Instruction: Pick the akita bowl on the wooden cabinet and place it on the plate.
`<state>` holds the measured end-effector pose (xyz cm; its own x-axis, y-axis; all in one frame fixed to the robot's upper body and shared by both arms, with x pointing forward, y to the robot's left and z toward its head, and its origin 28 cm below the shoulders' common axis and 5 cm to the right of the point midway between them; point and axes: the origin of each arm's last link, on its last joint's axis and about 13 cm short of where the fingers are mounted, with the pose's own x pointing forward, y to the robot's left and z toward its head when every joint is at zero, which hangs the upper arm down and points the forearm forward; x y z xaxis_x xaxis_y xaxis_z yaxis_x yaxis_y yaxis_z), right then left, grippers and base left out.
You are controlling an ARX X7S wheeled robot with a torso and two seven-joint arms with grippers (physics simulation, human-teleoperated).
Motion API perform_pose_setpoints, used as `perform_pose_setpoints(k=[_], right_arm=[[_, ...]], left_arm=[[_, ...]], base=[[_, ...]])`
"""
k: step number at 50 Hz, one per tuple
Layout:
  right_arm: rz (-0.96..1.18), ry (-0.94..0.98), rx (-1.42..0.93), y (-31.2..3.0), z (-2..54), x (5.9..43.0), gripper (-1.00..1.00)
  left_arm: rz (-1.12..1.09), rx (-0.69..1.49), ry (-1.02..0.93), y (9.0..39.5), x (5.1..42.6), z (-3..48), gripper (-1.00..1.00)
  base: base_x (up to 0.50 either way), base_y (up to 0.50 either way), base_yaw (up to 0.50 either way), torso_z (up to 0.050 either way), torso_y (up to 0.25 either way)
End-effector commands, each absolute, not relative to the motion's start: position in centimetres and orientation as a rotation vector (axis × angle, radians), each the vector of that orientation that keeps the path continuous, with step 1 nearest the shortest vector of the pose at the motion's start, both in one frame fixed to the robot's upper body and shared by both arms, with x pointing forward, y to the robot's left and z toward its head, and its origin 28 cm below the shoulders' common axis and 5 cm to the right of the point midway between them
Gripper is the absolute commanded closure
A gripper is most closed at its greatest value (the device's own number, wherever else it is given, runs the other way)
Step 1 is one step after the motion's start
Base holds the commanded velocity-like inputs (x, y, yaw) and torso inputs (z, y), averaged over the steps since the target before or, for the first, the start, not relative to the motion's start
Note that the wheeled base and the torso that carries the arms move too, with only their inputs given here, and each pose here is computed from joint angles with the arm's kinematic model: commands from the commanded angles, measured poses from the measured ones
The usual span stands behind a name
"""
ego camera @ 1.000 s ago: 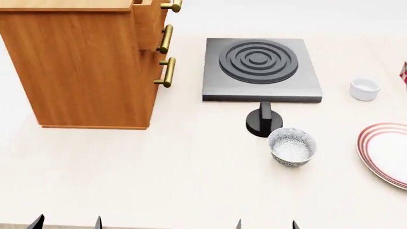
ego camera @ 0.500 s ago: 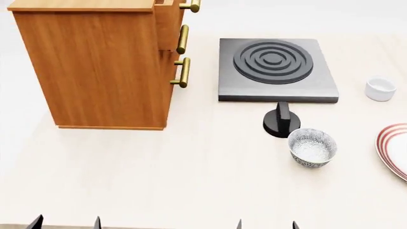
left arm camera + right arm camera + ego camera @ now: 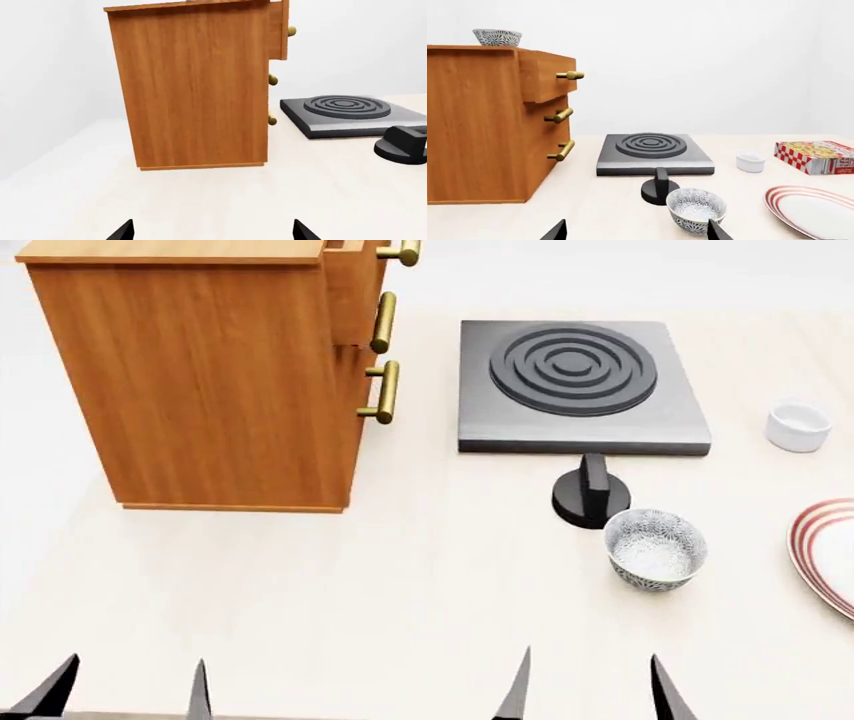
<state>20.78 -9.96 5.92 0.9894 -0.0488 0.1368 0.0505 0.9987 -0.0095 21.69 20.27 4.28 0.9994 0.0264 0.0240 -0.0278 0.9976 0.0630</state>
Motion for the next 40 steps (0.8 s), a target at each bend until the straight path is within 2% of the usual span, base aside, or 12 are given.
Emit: perform_pose_setpoints(k=[1, 8, 13, 14, 16, 40], right_arm=[[-0.045, -0.217, -0.021, -10.0, 8.8, 20.8, -1.00], [-0.042, -0.269, -0.034, -9.8, 10.4, 20.4, -1.00], [-0.035, -0.376, -0.037, -9.4, 13.5, 18.9, -1.00], [-0.026, -0.428, -0.086, -9.1, 15.9, 18.0, -1.00], [0.011, -0.558, -0.061, -8.6, 18.7, 15.5, -1.00], [0.044, -0.604, -0.074, -8.1, 19.9, 14.2, -1.00]], left_arm=[[0.030, 0.096, -0.090, 19.8, 22.1, 7.5, -1.00], [0.016, 0.108, -0.144, 19.3, 22.3, 9.2, -1.00], [0.022, 0.086, -0.237, 19.2, 21.1, 12.3, -1.00], [0.005, 0.080, -0.335, 18.5, 20.4, 15.3, -1.00], [0.002, 0.076, -0.352, 18.4, 20.0, 15.8, -1.00], [0.000, 0.077, -0.376, 18.5, 19.5, 16.4, -1.00]], base=[[0.00, 0.00, 0.00, 0.000, 0.000], [0.00, 0.00, 0.00, 0.000, 0.000], [0.00, 0.00, 0.00, 0.000, 0.000], [0.00, 0.00, 0.00, 0.000, 0.000], [0.00, 0.00, 0.00, 0.000, 0.000], [0.00, 0.00, 0.00, 0.000, 0.000]])
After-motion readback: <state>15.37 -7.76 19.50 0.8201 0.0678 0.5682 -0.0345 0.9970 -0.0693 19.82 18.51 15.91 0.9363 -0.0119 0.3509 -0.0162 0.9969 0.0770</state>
